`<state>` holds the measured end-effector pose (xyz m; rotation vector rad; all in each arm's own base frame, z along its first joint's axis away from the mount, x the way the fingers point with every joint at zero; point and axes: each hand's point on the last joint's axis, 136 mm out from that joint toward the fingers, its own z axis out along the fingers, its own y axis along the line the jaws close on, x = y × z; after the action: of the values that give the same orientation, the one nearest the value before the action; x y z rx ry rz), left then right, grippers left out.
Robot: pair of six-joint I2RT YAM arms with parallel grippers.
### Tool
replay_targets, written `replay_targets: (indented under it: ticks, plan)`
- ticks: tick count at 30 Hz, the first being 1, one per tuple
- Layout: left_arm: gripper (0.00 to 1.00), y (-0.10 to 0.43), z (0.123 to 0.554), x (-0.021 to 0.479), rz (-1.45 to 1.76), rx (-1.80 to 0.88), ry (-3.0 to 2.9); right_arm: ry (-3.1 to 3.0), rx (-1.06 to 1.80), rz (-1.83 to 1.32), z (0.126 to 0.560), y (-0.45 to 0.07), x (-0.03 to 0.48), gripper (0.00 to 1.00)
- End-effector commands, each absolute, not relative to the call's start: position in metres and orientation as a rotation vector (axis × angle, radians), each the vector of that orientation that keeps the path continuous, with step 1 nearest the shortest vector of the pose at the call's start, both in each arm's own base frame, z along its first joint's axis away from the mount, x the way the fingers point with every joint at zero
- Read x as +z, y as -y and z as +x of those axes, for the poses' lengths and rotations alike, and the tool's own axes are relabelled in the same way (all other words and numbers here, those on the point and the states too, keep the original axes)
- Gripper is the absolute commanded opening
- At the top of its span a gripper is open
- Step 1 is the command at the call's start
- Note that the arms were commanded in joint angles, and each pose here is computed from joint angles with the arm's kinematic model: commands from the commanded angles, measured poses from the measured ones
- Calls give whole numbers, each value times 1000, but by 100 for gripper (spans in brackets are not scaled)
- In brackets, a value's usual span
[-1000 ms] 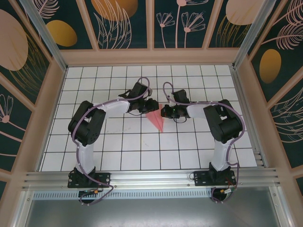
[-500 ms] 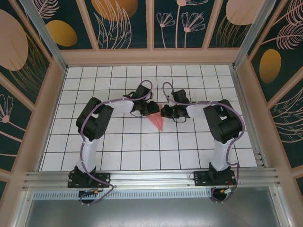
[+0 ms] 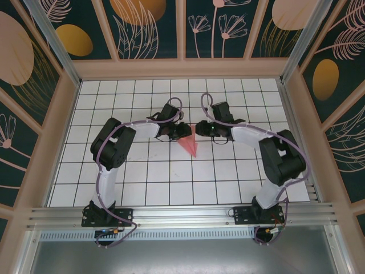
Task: Fold a paper plane with a square sheet of paper (fold left side to right side)
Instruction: Fourth fold the wing at the center of the table.
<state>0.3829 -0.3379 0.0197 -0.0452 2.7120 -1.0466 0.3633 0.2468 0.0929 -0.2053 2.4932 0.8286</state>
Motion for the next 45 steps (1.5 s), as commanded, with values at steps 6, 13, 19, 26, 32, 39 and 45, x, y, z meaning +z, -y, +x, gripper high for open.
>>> replay_targets:
  ticks: [6,13,19,26,32,39,45]
  plan:
    - [29,317,363,-26,-115,-913,-2840,-2515,1160,-264,299,-285,100,26]
    - [29,317,363,-25,-108,-908,-2839,-2619,1117,-305,289,-302,65,25]
    - [29,317,363,-23,-105,-911,-2835,-2692,1050,-294,286,-296,43,25]
    - [29,317,364,-23,-103,-907,-2833,-2745,997,-278,278,-287,25,25]
    - [29,316,365,-22,-102,-896,-2833,-2788,965,-268,270,-282,12,24]
    - [29,316,366,-22,-101,-890,-2832,-2818,957,-287,256,-282,6,22]
    - [29,315,367,-24,-102,-881,-2834,-2862,928,-275,247,-275,-4,21]
